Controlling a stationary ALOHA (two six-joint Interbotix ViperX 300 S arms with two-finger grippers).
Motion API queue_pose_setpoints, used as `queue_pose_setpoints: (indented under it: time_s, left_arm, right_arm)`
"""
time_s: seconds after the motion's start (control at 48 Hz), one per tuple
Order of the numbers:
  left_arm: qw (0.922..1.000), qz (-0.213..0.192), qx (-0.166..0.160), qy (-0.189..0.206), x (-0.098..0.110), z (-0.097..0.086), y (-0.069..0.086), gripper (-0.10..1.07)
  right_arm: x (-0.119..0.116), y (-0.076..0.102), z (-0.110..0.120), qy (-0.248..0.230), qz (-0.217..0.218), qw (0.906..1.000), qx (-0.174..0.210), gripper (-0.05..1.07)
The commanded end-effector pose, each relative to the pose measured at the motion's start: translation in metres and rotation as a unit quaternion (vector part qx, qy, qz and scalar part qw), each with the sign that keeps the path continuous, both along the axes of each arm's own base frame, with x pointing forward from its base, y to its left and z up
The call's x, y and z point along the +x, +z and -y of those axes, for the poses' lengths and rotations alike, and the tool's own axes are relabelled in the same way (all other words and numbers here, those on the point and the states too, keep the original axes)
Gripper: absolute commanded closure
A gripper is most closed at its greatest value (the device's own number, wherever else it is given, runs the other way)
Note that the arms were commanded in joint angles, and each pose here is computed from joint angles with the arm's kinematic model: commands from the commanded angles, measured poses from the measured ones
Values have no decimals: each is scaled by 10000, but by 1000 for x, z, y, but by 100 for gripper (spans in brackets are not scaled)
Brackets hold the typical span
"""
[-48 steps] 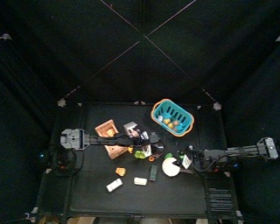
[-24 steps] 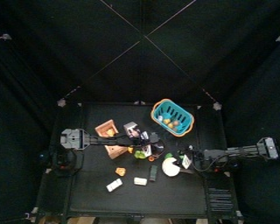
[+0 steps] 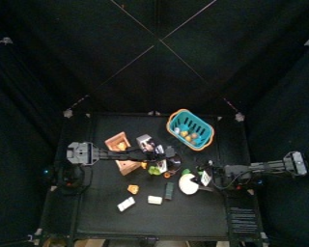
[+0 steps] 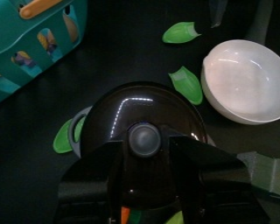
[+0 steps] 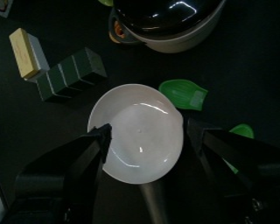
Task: Place pot lid on pot
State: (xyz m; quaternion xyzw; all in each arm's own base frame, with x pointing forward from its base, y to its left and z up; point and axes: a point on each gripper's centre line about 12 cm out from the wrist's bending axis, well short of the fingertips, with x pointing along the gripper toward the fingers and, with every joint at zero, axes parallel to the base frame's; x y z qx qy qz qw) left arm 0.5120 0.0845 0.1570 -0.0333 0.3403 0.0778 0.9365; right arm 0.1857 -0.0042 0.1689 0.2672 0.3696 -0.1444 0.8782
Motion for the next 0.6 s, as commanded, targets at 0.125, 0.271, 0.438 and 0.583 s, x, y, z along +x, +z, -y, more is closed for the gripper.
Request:
queue_pose_setpoints:
  time_s: [0.125, 0.271, 0.438, 0.583]
  left_arm:
    - [9995, 294, 57, 28, 6, -4, 20, 16]
    - [9990, 431, 74, 33, 8, -5, 24, 12]
    - [9976, 682, 103, 21, 9, -3, 34, 12]
    - [9976, 683, 49, 44, 8, -1, 35, 12]
  right_arm:
    - [3, 3, 0, -2, 53, 10000, 4, 3]
    - [3, 3, 0, -2, 53, 10000, 4, 3]
    - [3, 3, 0, -2, 53, 10000, 4, 3]
    - [3, 3, 0, 1, 53, 10000, -3, 3]
